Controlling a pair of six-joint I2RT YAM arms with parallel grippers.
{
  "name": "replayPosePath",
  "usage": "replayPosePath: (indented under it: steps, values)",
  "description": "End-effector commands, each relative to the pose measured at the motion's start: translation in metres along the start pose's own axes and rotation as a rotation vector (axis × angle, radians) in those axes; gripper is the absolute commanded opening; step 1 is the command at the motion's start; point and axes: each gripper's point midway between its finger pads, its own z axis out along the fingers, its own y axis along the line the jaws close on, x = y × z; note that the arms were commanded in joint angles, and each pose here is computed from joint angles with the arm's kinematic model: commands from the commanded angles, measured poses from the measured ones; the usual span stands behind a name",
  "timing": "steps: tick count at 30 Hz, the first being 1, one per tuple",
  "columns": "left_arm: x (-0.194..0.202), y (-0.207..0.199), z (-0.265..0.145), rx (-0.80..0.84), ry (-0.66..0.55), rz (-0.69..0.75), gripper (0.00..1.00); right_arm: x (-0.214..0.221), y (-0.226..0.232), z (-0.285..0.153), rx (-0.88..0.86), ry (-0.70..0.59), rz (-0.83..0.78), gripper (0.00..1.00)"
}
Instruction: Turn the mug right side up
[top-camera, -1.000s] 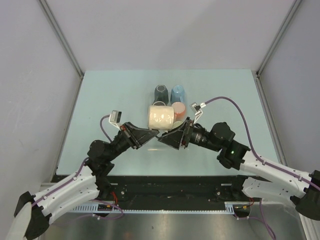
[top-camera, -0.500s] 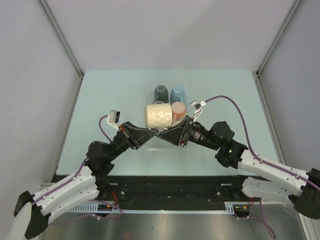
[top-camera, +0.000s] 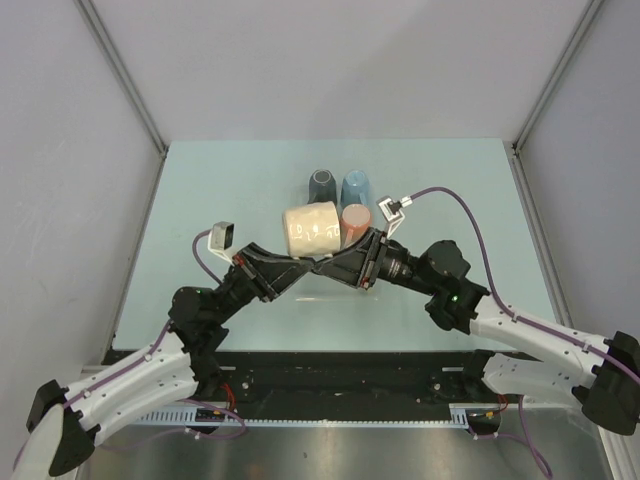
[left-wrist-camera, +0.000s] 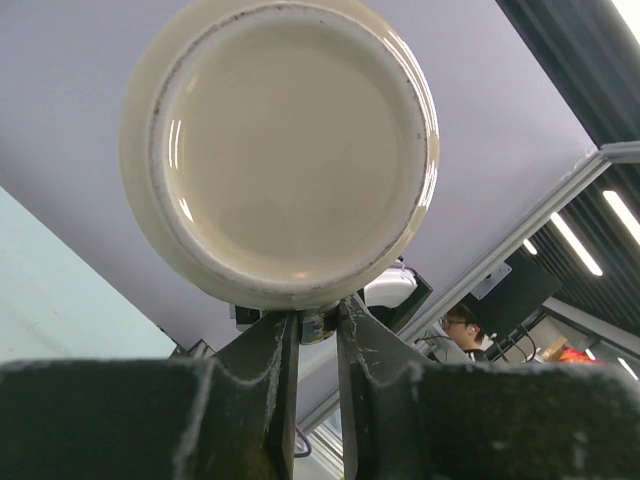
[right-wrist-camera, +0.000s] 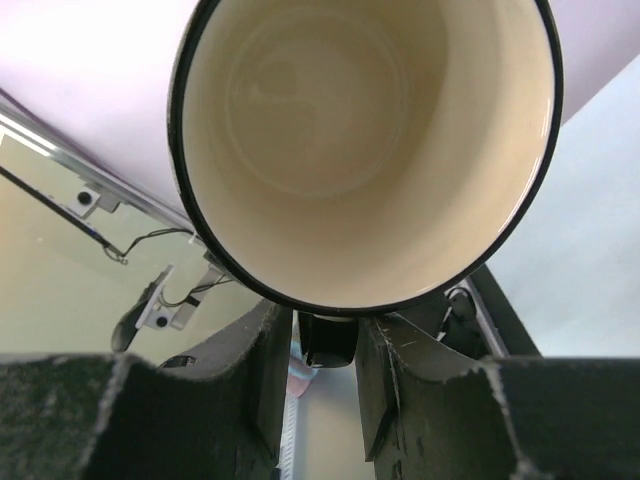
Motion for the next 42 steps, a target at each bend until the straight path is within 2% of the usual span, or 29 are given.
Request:
replayPosePath:
  steps: [1,6,13,16,17,18,32,36,37,42]
  values:
    - [0.022,-0.015,-0.002,0.093,0.113,0.061,0.00,-0.019,0.045,-0.001,-0.181,-0.044,0.008,0.35]
    - [0.033,-0.011,-0.004,0.101,0.167,0.083,0.00,-0.016,0.043,0.000,-0.181,-0.014,0.037,0.33]
    - [0.039,-0.007,-0.011,0.102,0.183,0.104,0.00,-0.011,0.041,0.000,-0.168,0.021,0.054,0.20]
    - [0.041,-0.007,-0.013,0.110,0.190,0.113,0.00,-0.013,0.042,0.000,-0.171,0.015,0.059,0.14]
    - [0.041,-0.007,-0.014,0.109,0.191,0.113,0.00,-0.013,0.042,-0.001,-0.172,0.015,0.058,0.05]
    - [0.042,-0.007,-0.015,0.109,0.192,0.114,0.00,-0.013,0.041,0.000,-0.166,0.011,0.057,0.00]
    - [0.035,0.007,-0.022,0.029,0.143,0.140,0.01,-0.017,0.022,-0.005,0.025,-0.045,-0.095,0.00]
    - [0.035,0.014,-0.024,0.001,0.130,0.126,0.06,-0.022,0.025,-0.008,0.060,-0.088,-0.157,0.00]
    - [0.035,0.016,-0.024,-0.005,0.126,0.122,0.13,-0.021,0.028,-0.008,0.060,-0.089,-0.167,0.00]
    - [0.034,0.024,-0.026,-0.032,0.110,0.107,0.32,-0.023,0.027,-0.011,0.096,-0.110,-0.199,0.00]
